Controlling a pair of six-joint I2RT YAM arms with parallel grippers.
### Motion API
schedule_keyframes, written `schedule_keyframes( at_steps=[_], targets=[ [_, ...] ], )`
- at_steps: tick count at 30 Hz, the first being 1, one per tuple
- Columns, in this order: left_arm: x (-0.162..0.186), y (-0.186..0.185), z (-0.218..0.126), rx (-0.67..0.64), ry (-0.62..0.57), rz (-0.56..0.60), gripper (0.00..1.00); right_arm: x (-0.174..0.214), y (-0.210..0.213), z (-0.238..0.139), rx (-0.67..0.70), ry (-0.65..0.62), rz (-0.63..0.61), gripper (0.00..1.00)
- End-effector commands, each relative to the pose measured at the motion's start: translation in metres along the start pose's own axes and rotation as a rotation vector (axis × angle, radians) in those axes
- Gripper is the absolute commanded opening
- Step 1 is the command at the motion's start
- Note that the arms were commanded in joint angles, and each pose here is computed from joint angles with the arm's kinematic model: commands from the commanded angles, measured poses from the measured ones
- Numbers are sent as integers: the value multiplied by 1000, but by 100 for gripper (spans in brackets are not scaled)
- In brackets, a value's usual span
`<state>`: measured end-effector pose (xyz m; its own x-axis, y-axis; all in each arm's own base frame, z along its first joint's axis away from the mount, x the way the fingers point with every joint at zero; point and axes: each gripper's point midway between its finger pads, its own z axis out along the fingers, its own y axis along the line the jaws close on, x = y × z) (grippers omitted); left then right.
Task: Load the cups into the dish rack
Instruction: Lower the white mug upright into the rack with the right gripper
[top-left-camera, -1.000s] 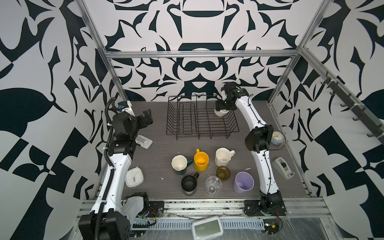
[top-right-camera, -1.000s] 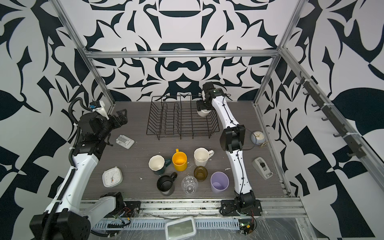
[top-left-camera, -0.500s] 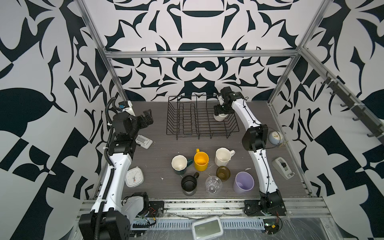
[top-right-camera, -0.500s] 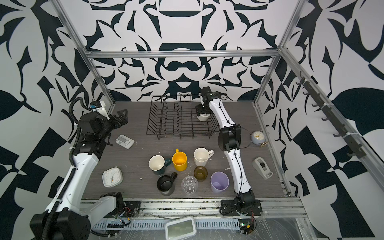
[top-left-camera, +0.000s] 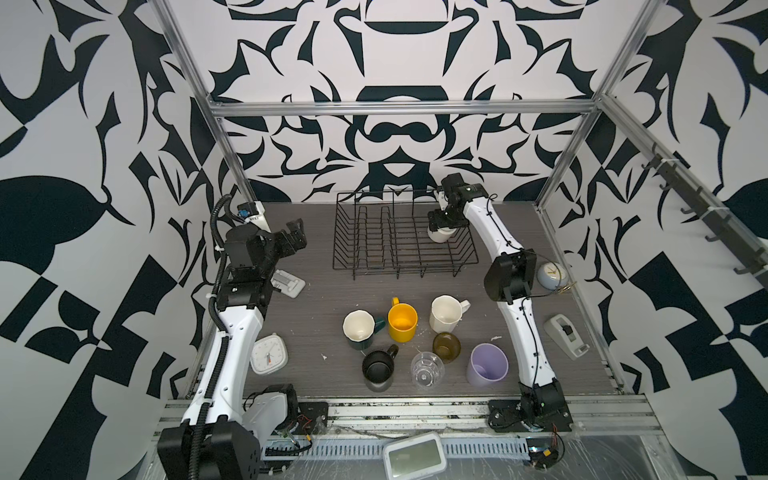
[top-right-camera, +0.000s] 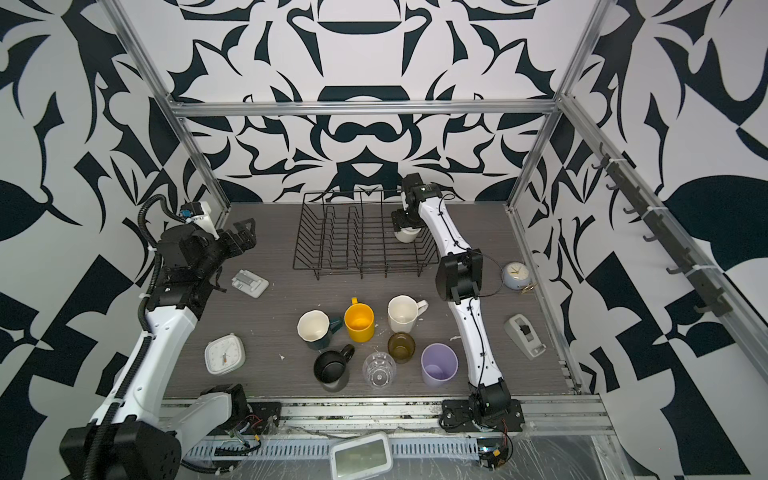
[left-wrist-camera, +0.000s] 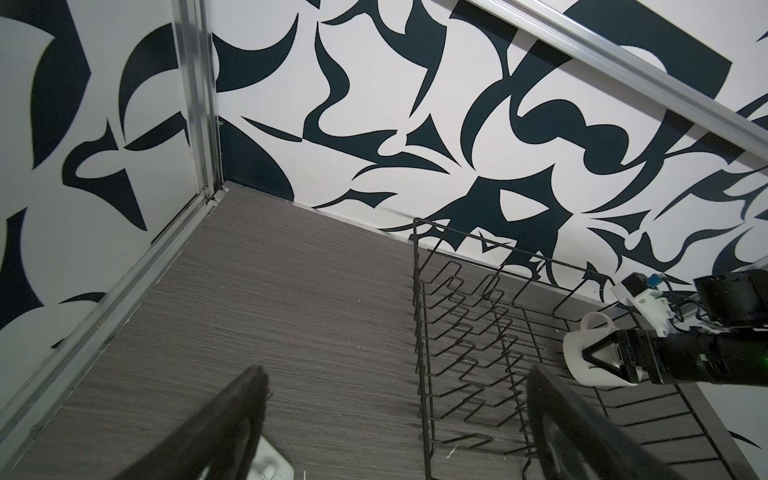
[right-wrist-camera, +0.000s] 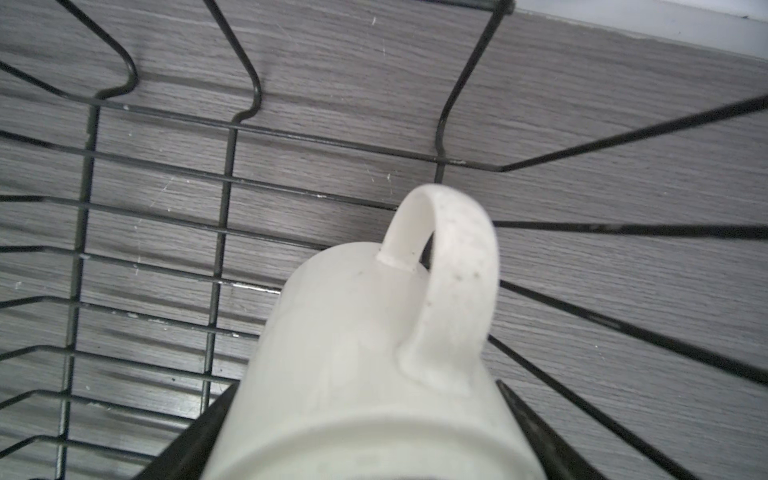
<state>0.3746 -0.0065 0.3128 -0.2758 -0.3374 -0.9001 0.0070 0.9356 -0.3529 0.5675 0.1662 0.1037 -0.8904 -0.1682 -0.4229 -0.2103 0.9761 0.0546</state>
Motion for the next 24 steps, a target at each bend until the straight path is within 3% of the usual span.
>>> schedule_keyframes(
  at_steps=[1, 12, 24],
  targets=[
    [1, 1, -3, -3, -4, 8, 99, -29, 4, -46, -4, -120, 7, 72],
    [0, 1, -5, -5, -10, 10, 99, -38, 8, -59, -24, -159, 23, 87],
    [-1, 1, -7, -2, -13, 9, 99, -38, 9, -68, -27, -164, 27, 93]
  ],
)
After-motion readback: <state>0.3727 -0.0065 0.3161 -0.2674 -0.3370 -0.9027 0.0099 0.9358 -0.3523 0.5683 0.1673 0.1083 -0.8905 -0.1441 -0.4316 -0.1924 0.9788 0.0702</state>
